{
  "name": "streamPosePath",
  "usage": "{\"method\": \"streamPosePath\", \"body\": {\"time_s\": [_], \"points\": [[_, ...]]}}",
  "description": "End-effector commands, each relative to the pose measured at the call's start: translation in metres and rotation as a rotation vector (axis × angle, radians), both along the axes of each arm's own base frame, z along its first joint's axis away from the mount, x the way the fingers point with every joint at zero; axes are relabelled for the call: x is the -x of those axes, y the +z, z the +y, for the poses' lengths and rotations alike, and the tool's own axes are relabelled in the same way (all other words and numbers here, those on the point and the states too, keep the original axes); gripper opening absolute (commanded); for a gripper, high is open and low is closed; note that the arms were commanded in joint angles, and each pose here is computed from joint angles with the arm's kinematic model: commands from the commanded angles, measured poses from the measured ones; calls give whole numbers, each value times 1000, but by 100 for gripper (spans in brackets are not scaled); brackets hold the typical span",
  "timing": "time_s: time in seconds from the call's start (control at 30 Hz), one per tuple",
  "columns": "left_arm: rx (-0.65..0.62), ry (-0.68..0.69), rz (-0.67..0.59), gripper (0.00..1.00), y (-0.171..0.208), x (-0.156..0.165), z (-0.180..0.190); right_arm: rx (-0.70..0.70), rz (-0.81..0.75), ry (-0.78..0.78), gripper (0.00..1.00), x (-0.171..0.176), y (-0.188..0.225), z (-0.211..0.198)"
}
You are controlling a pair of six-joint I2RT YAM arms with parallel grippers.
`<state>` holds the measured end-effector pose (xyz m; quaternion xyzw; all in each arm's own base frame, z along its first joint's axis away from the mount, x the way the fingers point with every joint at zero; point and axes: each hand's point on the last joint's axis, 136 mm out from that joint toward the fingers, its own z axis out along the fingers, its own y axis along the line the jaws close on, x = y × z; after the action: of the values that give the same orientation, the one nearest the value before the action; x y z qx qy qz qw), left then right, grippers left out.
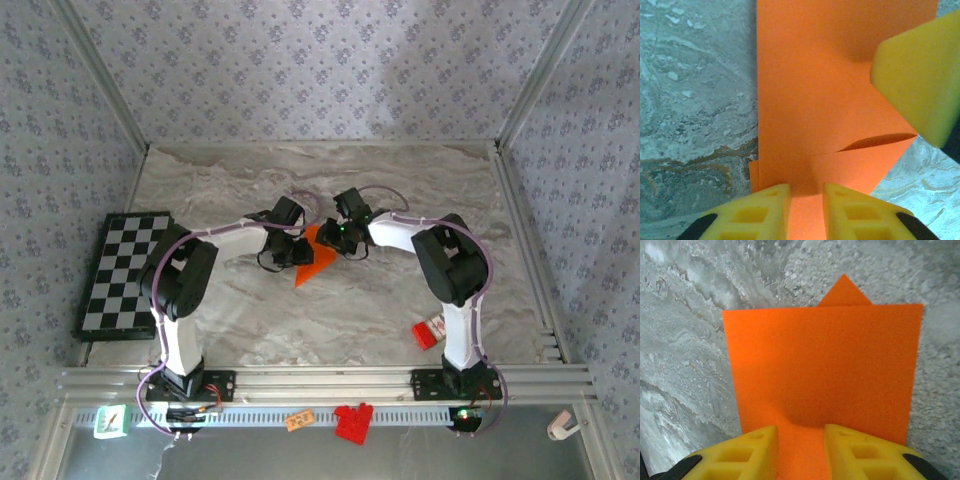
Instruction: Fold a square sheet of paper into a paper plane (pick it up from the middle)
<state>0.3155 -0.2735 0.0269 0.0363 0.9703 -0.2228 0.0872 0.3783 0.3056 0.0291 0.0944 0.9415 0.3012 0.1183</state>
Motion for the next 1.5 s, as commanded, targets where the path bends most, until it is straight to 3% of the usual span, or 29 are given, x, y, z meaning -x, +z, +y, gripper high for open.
{"method": "streamPosePath", "body": {"time_s": [0.0,0.27,0.6,1.0,1.47], "points": [[39,-23,-11,28,20,9,0,117,117,-61,33,25,-26,-22],[194,53,19,36,44,32,-9,183,169,-216,35,58,-31,-49],[316,146,55,24,52,45,-16,190,186,-288,36,63,-33,-56],[342,139,55,20,51,53,-23,184,207,-285,36,64,-36,-52],[174,162,34,17,17,31,-10,169,191,-261,39,64,-28,-51]]}}
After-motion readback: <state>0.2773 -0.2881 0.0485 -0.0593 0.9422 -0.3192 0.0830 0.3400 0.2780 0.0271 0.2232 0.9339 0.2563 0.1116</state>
